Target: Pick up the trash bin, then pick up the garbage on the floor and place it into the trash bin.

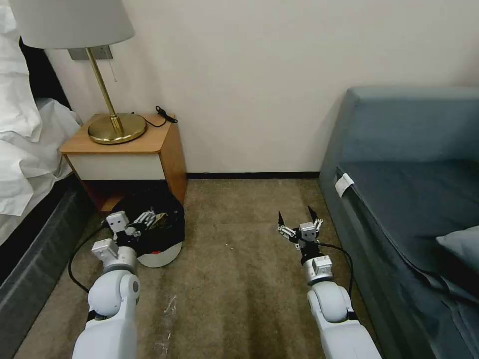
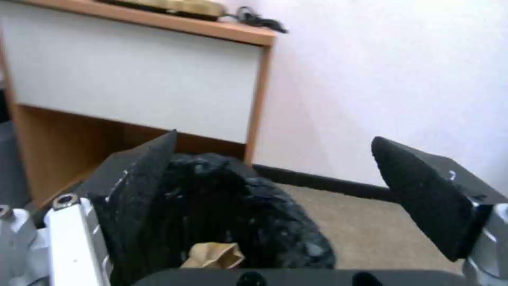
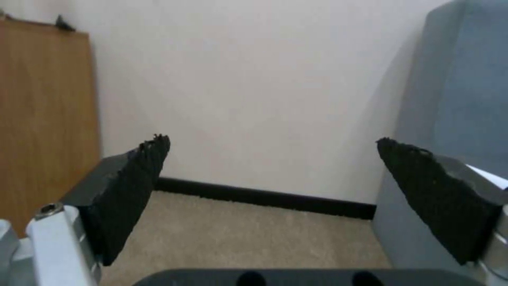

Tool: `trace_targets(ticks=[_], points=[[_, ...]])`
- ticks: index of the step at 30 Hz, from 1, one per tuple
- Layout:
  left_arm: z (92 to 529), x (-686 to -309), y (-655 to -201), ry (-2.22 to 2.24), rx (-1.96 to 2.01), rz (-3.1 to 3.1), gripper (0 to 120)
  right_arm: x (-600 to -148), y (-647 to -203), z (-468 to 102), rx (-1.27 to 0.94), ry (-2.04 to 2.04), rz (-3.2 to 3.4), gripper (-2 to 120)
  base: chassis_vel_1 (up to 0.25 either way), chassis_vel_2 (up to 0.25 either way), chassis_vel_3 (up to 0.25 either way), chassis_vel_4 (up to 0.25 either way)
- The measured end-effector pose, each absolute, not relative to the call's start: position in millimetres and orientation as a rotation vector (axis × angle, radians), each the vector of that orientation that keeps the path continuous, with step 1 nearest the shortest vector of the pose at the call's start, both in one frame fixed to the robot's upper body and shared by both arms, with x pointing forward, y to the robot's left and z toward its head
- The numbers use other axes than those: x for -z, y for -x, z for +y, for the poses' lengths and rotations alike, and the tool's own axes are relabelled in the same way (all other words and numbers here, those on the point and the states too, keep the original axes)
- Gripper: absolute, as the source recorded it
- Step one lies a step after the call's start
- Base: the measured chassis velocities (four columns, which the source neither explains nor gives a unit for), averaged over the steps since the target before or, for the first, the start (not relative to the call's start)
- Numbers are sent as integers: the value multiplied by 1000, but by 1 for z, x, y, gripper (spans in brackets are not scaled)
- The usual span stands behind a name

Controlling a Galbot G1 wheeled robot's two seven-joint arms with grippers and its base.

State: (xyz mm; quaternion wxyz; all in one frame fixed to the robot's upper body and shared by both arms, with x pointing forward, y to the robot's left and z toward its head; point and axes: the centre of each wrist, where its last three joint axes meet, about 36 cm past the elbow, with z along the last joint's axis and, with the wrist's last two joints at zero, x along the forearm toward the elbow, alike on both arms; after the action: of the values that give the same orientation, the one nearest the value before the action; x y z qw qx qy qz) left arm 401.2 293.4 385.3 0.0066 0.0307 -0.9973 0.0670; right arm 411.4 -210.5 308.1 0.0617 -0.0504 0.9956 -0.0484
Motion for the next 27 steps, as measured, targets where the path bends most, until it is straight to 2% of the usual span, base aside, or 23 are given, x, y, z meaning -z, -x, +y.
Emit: trace_targets(ticks=[8,16,27], points=[[282,-378,-398,-19,-180,-3120,100,-304,-414,-215,85,87,3025,100,0,0,0,0],[280,-347,-402,28,-112,-3112,100,-283,-413,-230,108,33,3053,100,0,0,0,0],[273,-343,-408,69,-111,-3117,100,-279,-415,-236,114,17,3053,100,0,0,0,0]])
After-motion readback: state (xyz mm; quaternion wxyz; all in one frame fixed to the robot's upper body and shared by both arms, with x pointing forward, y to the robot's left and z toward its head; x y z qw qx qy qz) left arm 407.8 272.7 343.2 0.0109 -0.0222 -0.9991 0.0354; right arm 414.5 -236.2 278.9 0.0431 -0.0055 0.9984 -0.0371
